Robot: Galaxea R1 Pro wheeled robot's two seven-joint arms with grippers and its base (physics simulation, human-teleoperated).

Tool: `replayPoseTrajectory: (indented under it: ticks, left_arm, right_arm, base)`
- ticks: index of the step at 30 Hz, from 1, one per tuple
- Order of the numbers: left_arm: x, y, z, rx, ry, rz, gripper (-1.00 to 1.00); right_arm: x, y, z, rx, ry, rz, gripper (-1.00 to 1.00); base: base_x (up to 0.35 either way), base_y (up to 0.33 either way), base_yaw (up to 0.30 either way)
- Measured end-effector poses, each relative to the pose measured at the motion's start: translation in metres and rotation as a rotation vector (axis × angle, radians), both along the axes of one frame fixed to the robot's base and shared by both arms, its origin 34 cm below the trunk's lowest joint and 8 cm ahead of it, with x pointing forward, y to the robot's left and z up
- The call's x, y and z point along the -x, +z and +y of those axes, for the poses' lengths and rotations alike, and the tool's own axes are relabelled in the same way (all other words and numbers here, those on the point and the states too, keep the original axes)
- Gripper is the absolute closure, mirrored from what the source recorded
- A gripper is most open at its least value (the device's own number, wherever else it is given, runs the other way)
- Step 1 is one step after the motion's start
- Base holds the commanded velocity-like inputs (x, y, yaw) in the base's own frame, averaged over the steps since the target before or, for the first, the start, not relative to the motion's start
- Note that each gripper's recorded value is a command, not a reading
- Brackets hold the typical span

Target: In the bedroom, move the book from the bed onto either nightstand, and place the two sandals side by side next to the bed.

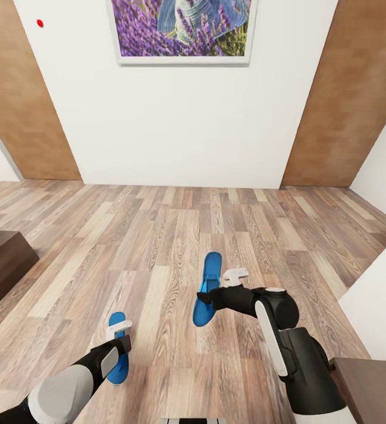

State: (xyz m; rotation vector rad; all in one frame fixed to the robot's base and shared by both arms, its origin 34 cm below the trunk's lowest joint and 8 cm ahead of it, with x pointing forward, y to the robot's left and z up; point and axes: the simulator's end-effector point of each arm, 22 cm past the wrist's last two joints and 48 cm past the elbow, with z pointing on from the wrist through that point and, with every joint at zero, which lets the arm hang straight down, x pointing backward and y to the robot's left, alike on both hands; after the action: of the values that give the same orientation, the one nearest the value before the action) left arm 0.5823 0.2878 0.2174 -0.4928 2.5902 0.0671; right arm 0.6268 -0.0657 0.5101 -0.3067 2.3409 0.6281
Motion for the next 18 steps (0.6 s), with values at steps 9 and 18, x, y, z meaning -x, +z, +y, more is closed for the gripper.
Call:
replayPoseTrajectory:
  ticks: [9,18]
  left_arm:
    - [-0.016,0.023,0.000,-0.002,0.000,-0.042,1.00]
    - [-0.025,0.043,0.000,-0.004,0.000,-0.086,1.00]
  right_arm:
    - [0.003,0.015,-0.009,0.017,-0.005,-0.030,1.00]
    - [0.005,0.034,-0.010,0.019,-0.003,-0.065,1.00]
  base:
    - [0.000,0.000,0.000]
    - [0.000,0.000,0.000]
